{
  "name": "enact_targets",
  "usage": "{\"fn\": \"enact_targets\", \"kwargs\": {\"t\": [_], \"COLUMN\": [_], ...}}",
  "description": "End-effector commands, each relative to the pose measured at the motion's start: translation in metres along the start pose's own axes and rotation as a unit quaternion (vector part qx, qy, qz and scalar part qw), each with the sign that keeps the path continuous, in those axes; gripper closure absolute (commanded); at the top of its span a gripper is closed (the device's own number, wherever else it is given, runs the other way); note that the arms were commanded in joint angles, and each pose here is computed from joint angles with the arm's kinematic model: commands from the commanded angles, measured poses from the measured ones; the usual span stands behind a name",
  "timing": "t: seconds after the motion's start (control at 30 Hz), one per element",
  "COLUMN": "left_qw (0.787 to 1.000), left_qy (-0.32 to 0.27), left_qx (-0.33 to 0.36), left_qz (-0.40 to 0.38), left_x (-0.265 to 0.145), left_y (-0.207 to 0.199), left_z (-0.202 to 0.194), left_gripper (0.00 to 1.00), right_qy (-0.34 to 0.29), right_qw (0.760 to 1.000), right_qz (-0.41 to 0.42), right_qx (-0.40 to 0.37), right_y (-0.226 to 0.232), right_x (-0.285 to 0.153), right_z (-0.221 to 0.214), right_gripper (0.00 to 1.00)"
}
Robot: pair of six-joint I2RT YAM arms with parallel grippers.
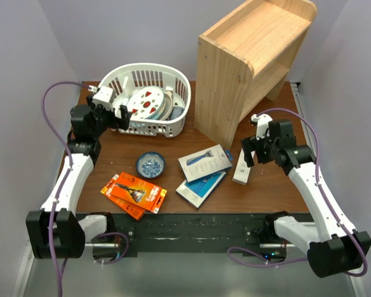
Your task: Place and organize the shaving razors onto the shelf
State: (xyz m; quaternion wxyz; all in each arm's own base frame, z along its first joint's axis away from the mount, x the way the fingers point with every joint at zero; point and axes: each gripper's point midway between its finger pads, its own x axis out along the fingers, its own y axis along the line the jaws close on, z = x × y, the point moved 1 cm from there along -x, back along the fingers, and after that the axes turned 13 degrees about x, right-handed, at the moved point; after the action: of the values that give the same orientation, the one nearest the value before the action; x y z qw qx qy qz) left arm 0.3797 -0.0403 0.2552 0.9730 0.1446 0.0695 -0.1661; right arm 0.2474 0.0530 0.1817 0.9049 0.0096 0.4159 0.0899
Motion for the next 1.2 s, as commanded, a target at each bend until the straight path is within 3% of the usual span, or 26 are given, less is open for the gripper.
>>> {"fn": "enact_targets", "kwargs": {"t": [0.0, 0.17, 0.37, 0.5, 0.6, 0.63, 0.7, 0.73, 0.8, 0.83, 0.87, 0.93, 1.0, 1.03, 1.17], "left_qw": [0.999, 0.995, 0.981, 0.976, 0.977, 0.980, 0.982, 0.984, 0.985, 0.986, 0.986, 0.981, 0.977, 0.972, 0.970], "left_qy": [-0.024, -0.001, 0.086, 0.100, 0.092, 0.083, 0.092, 0.088, 0.104, 0.109, 0.112, 0.171, 0.196, 0.224, 0.239], "left_qx": [0.037, 0.071, 0.100, 0.118, 0.123, 0.134, 0.140, 0.145, 0.136, 0.129, 0.124, 0.082, 0.051, 0.032, 0.022], "left_qz": [0.020, 0.064, 0.140, 0.154, 0.149, 0.125, 0.087, 0.062, 0.027, 0.007, 0.001, -0.041, -0.060, -0.068, -0.030], "left_x": [0.020, 0.043, 0.085, 0.103, 0.114, 0.119, 0.130, 0.135, 0.145, 0.149, 0.159, 0.169, 0.173, 0.183, 0.202], "left_y": [0.027, 0.056, 0.108, 0.138, 0.150, 0.146, 0.139, 0.133, 0.126, 0.121, 0.123, 0.110, 0.108, 0.105, 0.125], "left_z": [0.035, 0.035, 0.003, 0.004, 0.004, 0.007, 0.001, 0.001, -0.009, -0.013, -0.014, -0.052, -0.049, -0.073, -0.076], "left_gripper": [0.03, 0.03, 0.03, 0.10, 0.21, 0.37, 0.54, 0.74, 0.88, 1.00, 1.00, 1.00, 1.00, 1.00, 1.00], "right_qy": [-0.031, -0.017, -0.011, -0.003, 0.004, 0.005, 0.002, 0.003, 0.004, 0.011, 0.013, 0.015, 0.011, 0.011, 0.017], "right_qw": [0.999, 1.000, 1.000, 1.000, 1.000, 0.999, 0.999, 0.999, 0.998, 0.998, 0.998, 0.997, 0.995, 0.995, 0.991], "right_qz": [-0.012, -0.023, -0.020, -0.008, 0.008, 0.020, 0.025, 0.025, 0.024, 0.021, 0.018, 0.016, 0.021, 0.023, 0.021], "right_qx": [0.003, -0.004, -0.015, -0.008, 0.013, 0.025, 0.039, 0.049, 0.055, 0.061, 0.065, 0.080, 0.094, 0.101, 0.128], "right_y": [-0.002, -0.006, -0.007, -0.009, -0.011, -0.011, -0.014, -0.017, -0.019, -0.021, -0.023, -0.025, -0.026, -0.026, -0.034], "right_x": [0.000, 0.007, 0.008, 0.012, 0.016, 0.016, 0.017, 0.018, 0.019, 0.021, 0.022, 0.025, 0.025, 0.027, 0.030], "right_z": [0.019, 0.023, 0.028, 0.028, 0.030, 0.031, 0.034, 0.034, 0.031, 0.026, 0.024, 0.019, 0.018, 0.016, 0.011], "right_gripper": [0.04, 0.04, 0.04, 0.05, 0.09, 0.10, 0.13, 0.15, 0.18, 0.20, 0.20, 0.20, 0.19, 0.19, 0.19]}}
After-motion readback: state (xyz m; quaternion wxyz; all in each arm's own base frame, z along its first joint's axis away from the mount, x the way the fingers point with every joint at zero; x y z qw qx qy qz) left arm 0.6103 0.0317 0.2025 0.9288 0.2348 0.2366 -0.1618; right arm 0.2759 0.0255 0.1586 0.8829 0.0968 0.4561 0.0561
